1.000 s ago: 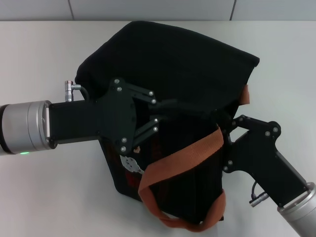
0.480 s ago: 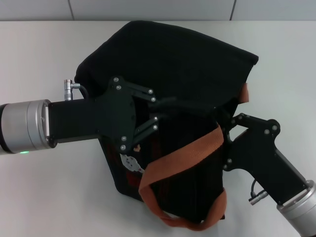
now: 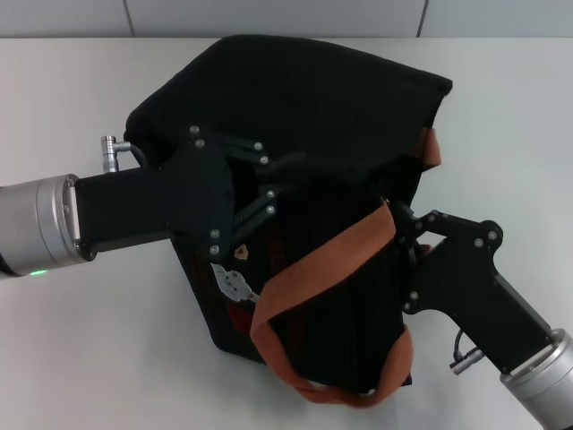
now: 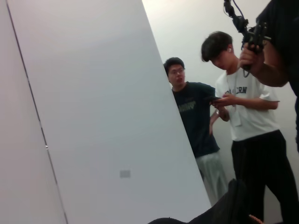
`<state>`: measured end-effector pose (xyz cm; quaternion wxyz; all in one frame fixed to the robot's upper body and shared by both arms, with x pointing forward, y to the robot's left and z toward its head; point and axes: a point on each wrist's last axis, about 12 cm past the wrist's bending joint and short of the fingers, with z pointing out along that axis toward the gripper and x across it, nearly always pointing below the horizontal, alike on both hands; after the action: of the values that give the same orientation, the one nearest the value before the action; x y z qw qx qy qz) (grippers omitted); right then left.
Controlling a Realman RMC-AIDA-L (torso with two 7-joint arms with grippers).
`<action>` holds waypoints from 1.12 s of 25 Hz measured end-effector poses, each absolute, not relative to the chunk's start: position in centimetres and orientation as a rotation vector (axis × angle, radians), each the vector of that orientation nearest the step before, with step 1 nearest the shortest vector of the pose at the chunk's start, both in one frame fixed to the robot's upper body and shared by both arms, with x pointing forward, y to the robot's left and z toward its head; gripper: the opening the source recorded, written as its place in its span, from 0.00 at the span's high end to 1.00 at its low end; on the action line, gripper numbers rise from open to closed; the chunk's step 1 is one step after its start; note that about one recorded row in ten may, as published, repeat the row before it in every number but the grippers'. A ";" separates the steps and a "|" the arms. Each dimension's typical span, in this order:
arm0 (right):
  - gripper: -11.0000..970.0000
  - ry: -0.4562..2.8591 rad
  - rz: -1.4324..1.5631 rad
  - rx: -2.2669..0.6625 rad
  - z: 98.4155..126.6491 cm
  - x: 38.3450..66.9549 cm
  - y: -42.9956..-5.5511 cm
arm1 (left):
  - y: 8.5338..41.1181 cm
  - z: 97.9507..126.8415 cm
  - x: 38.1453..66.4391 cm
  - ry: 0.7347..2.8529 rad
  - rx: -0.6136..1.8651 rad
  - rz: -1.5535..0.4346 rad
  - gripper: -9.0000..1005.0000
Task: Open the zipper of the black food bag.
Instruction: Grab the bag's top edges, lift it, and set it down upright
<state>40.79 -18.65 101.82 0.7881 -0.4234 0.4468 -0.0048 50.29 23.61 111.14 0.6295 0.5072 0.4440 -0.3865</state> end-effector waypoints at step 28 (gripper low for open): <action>0.99 1.019 -0.049 -0.947 100.8 40.2 -19.9 | 29.4 109.1 48.7 1.110 0.842 -0.645 0.89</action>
<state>40.20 -19.95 100.77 0.7675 -0.4362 0.4692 -0.0225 48.73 29.40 109.12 0.7195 0.3811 0.5021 -0.2916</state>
